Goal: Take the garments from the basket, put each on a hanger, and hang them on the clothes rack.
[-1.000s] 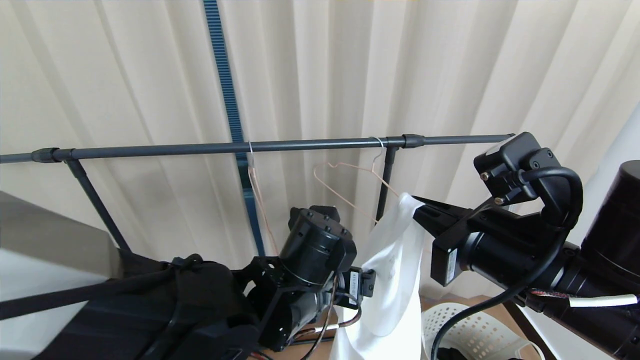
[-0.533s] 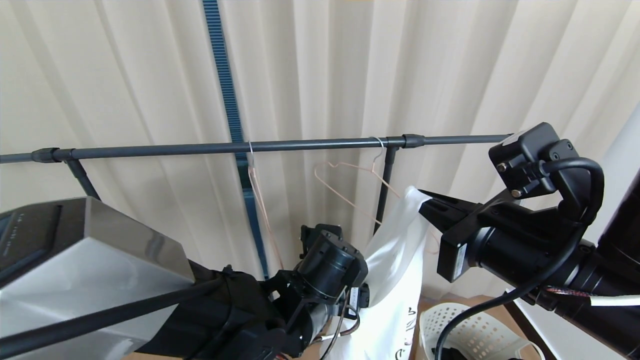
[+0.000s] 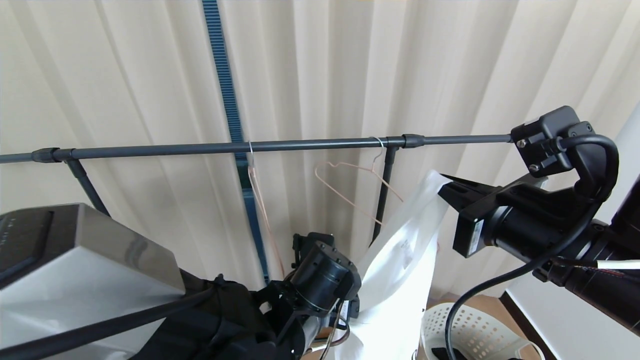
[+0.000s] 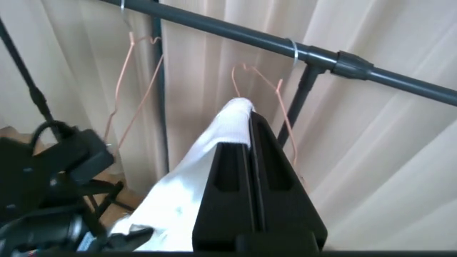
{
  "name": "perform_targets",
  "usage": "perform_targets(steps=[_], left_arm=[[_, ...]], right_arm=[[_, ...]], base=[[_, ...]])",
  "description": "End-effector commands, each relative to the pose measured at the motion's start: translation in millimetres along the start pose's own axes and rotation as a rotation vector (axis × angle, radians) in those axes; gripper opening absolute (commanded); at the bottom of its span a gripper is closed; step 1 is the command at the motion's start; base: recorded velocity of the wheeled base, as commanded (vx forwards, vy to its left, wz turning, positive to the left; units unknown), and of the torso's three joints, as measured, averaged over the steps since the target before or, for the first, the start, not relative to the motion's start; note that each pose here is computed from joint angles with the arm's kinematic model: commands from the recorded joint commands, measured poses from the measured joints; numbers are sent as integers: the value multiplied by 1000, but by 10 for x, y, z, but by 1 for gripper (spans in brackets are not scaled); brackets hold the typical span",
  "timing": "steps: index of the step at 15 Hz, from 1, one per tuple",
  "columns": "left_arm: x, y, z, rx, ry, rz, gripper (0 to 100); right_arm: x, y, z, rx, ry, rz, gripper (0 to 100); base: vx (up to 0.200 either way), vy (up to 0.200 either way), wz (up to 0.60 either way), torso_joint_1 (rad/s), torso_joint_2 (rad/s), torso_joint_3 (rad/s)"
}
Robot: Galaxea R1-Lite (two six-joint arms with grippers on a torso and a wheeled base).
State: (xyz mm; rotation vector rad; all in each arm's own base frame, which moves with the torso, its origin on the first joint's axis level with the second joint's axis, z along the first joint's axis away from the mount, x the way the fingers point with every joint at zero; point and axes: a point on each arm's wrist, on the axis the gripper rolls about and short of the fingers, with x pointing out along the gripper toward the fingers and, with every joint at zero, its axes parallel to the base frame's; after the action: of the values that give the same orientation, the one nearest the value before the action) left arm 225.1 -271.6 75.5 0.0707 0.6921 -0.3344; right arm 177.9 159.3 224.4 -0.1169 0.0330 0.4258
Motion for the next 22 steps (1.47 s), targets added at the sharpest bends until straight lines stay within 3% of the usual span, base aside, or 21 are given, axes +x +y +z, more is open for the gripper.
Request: perform_targets(steps=[1, 2, 3, 6, 14, 15, 19, 20, 21, 22], left_arm=[[-171, 30, 59, -10, -29, -17, 100], [-225, 38, 56, -9, -32, -22, 100], [-266, 59, 41, -8, -31, -23, 0], [-391, 70, 16, 2, -36, -38, 0], [-882, 332, 275, -13, -168, -59, 0], [-907, 427, 345, -22, -190, -40, 0], [-891, 514, 456, -40, -217, -14, 0], [-891, 514, 456, -40, -217, -14, 0], [-881, 555, 528, -35, -234, 0, 0], [-882, 566, 554, -21, -241, 3, 0]], right_arm=[[14, -60, 14, 3, -5, -24, 0], [26, -79, 17, 4, -5, -33, 0], [39, -101, 8, 4, -1, -44, 0], [61, -136, -2, 3, 5, -58, 0], [204, -219, -146, -27, 68, -103, 0], [207, -213, -208, -47, 97, -101, 0], [100, -207, -351, -162, 254, -62, 0], [100, -207, -351, -162, 254, -62, 0], [42, -128, -330, -183, 327, -12, 0], [53, -103, -281, -144, 329, -8, 0]], base=[[0, 0, 0, 0, 0, 0], [0, 0, 0, 0, 0, 0], [0, 0, 0, 0, 0, 0], [0, 0, 0, 0, 0, 0], [0, 0, 0, 0, 0, 0], [0, 0, 0, 0, 0, 0], [0, 0, 0, 0, 0, 0], [0, 0, 0, 0, 0, 0], [0, 0, 0, 0, 0, 0], [0, 0, 0, 0, 0, 0]])
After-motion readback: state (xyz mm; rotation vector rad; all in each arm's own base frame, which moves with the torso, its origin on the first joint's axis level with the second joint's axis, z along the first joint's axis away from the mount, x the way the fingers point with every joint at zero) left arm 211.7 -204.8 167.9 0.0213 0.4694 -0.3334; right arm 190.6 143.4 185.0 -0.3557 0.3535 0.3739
